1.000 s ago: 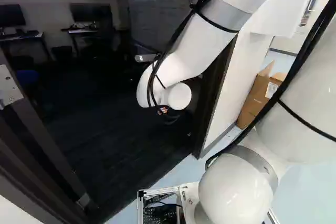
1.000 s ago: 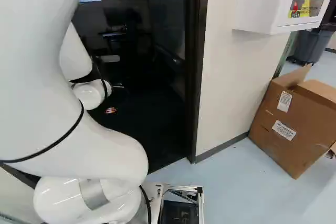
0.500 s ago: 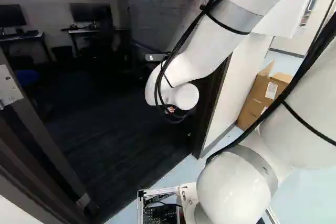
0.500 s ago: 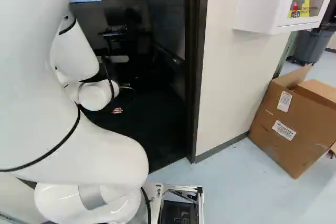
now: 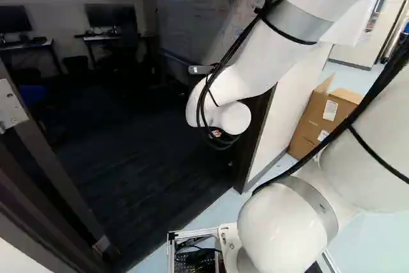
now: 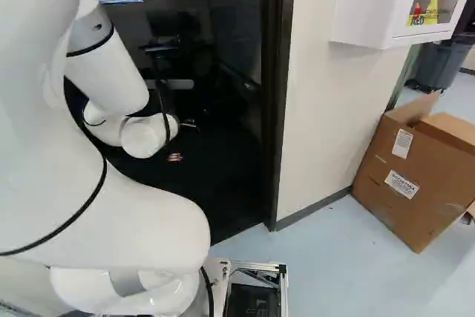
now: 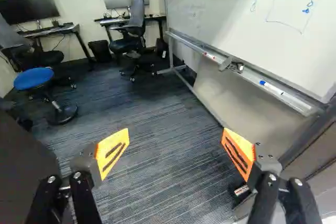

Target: Open the door and move inside

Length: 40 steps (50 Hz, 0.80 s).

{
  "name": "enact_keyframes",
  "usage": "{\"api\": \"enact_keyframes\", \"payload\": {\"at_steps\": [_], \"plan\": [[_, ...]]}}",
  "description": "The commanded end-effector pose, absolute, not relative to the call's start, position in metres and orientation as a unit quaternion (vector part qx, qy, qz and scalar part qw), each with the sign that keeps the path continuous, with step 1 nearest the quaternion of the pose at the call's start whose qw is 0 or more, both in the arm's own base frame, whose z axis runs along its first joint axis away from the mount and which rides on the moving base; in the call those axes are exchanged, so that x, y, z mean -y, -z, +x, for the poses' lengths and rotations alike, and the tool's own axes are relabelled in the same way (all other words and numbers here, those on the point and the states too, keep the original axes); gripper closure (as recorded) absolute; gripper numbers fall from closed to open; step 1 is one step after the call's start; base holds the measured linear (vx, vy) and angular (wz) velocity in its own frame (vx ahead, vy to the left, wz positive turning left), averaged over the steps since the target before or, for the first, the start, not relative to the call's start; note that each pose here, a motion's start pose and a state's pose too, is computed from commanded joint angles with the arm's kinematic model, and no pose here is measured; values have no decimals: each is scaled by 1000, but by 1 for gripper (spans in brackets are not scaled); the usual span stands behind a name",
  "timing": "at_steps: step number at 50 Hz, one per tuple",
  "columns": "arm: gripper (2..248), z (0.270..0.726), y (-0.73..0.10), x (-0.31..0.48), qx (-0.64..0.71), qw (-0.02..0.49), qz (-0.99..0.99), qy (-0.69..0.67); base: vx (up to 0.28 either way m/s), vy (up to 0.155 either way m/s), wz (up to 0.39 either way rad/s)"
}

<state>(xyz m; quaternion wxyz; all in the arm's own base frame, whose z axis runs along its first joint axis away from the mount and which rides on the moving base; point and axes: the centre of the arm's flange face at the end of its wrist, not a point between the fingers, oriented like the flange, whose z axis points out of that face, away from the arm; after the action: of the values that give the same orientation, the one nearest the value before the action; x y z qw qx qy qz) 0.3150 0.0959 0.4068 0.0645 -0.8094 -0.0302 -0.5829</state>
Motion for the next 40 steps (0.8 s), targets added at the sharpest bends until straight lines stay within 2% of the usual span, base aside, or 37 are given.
{"api": "enact_keyframes", "payload": {"at_steps": [40], "plan": [[3,327,-407,-45,-34,18,-809,586,0,0,0]]}}
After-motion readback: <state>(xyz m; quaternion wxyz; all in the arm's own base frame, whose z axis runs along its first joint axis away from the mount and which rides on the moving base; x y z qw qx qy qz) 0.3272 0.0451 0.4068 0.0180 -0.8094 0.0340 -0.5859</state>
